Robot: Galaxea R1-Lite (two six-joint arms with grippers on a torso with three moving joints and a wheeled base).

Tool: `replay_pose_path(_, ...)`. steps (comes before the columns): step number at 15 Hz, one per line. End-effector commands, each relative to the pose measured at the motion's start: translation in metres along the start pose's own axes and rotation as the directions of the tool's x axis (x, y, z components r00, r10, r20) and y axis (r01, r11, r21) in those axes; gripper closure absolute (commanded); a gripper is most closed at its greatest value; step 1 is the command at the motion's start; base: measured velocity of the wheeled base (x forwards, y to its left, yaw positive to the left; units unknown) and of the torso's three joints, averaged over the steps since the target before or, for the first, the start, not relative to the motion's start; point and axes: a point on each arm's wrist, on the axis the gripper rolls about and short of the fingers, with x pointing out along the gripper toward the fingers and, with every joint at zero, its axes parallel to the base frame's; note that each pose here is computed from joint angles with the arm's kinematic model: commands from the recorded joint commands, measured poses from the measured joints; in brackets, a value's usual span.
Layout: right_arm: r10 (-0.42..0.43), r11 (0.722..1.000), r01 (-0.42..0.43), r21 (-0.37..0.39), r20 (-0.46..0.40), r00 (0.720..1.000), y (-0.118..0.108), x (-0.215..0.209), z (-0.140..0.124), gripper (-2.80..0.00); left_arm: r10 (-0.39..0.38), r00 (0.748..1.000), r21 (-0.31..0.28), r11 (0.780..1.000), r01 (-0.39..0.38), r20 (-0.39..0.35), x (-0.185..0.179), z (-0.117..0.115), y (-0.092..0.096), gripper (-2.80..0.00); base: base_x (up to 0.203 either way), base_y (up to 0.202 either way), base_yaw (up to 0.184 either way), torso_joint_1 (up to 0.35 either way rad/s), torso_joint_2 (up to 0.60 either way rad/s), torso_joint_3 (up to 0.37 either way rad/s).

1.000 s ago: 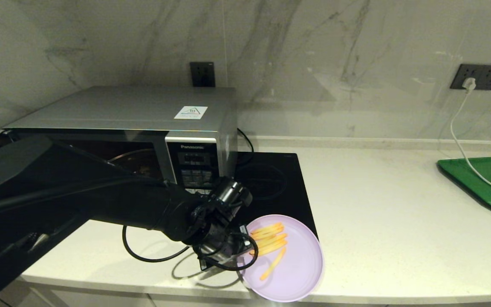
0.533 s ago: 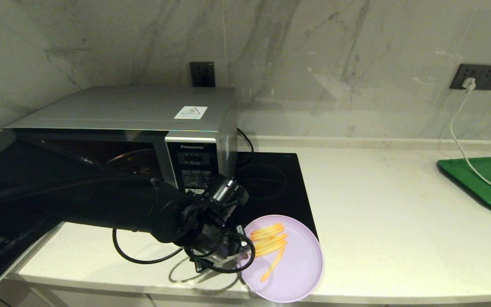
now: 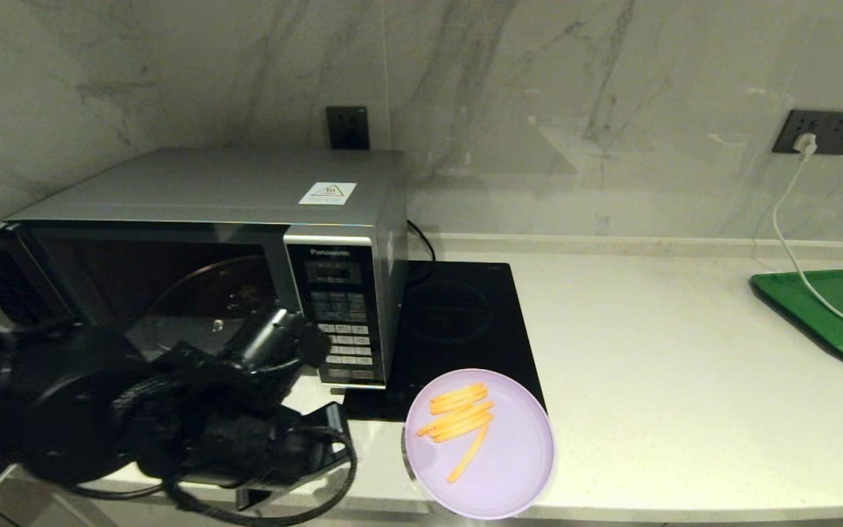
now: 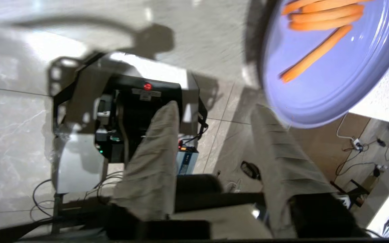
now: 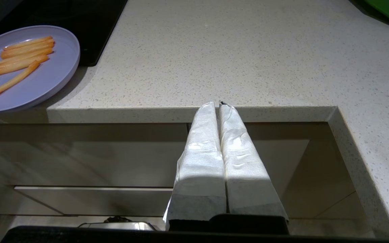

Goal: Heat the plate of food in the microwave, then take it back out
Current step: Close the microwave oven

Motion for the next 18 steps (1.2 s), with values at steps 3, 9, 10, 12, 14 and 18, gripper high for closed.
replay_pose_path(3, 0.001, 1.0, -0.001, 0.0, 0.0, 1.0, 0.0, 0.0, 0.0, 0.0, 0.037, 0.967, -0.098, 0.995, -0.012, 0.252, -0.11, 0.006, 0.083, 0.0, 0.0, 0.0, 0.0, 0.0, 0.0, 0.0)
replay_pose_path(9, 0.0, 1.0, 0.0, 0.0, 0.0, 1.0, 0.0, 0.0, 0.0, 0.0, 0.382, 0.7, -0.257, 0.924, -0.282, 0.604, -0.244, 0.029, 0.128, 0.0, 0.0, 0.0, 0.0, 0.0, 0.0, 0.0)
replay_pose_path(10, 0.0, 1.0, 0.0, 0.0, 0.0, 1.0, 0.0, 0.0, 0.0, 0.0, 0.389, 0.65, -0.241, 0.92, -0.309, 0.653, -0.265, 0.028, 0.121, 0.0, 0.0, 0.0, 0.0, 0.0, 0.0, 0.0)
replay_pose_path(12, 0.0, 1.0, 0.0, 0.0, 0.0, 1.0, 0.0, 0.0, 0.0, 0.0, 0.442, 0.559, -0.261, 0.889, -0.377, 0.701, -0.294, 0.033, 0.115, 0.0, 0.0, 0.0, 0.0, 0.0, 0.0, 0.0)
replay_pose_path(14, 0.0, 1.0, 0.0, 0.0, -0.001, 1.0, 0.0, 0.0, 0.0, 0.0, 0.534, 0.499, -0.332, 0.835, -0.439, 0.682, -0.306, 0.051, 0.124, 0.0, 0.0, 0.0, 0.0, 0.0, 0.0, 0.0)
replay_pose_path(18, 0.0, 1.0, 0.0, 0.0, -0.001, 1.0, 0.0, 0.0, 0.0, 0.0, 0.68, 0.479, -0.463, 0.731, -0.501, 0.555, -0.307, 0.092, 0.175, 0.0, 0.0, 0.0, 0.0, 0.0, 0.0, 0.0)
